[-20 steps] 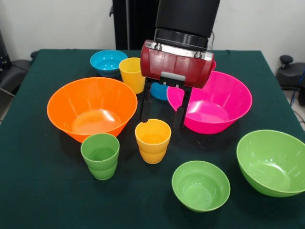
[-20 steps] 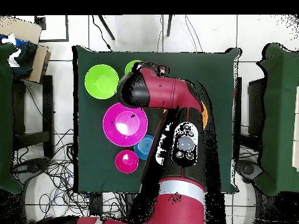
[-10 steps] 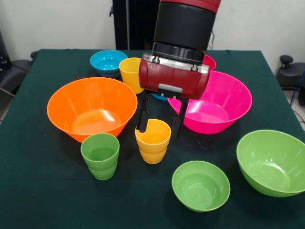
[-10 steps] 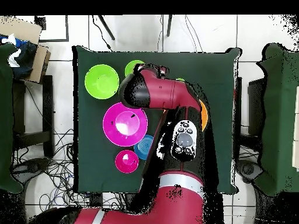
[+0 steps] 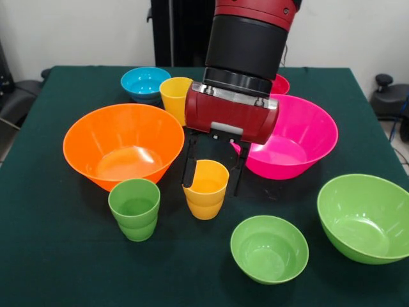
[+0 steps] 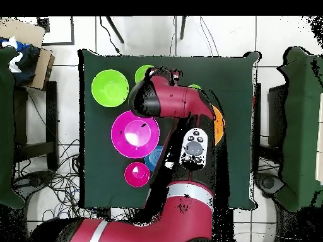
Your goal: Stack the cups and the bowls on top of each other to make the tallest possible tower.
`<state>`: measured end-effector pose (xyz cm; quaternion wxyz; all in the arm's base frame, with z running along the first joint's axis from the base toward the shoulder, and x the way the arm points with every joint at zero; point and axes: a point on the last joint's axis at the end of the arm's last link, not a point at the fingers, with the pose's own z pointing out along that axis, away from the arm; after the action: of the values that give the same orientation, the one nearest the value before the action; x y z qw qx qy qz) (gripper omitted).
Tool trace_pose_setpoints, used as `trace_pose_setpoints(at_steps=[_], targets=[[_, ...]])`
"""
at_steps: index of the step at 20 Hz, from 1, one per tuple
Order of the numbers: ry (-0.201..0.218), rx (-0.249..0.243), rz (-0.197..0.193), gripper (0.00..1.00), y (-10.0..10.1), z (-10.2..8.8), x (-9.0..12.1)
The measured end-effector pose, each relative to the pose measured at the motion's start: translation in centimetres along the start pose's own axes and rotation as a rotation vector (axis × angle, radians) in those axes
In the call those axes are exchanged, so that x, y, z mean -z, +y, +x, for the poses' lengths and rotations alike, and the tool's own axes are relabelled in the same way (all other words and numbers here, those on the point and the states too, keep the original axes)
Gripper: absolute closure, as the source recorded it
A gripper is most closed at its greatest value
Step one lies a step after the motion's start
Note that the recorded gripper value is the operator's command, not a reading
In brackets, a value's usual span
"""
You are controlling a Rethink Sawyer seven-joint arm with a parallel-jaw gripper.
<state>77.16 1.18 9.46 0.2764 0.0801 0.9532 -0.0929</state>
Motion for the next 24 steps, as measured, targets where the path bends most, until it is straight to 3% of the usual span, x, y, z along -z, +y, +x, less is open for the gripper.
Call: trace_pose_setpoints(at_steps=[15,24], targets=[[-0.007,0.022,0.004,0.00,0.9,0.2,0.6],[-0.001,-0.010,0.012,0.00,-1.1,0.0,2.8]])
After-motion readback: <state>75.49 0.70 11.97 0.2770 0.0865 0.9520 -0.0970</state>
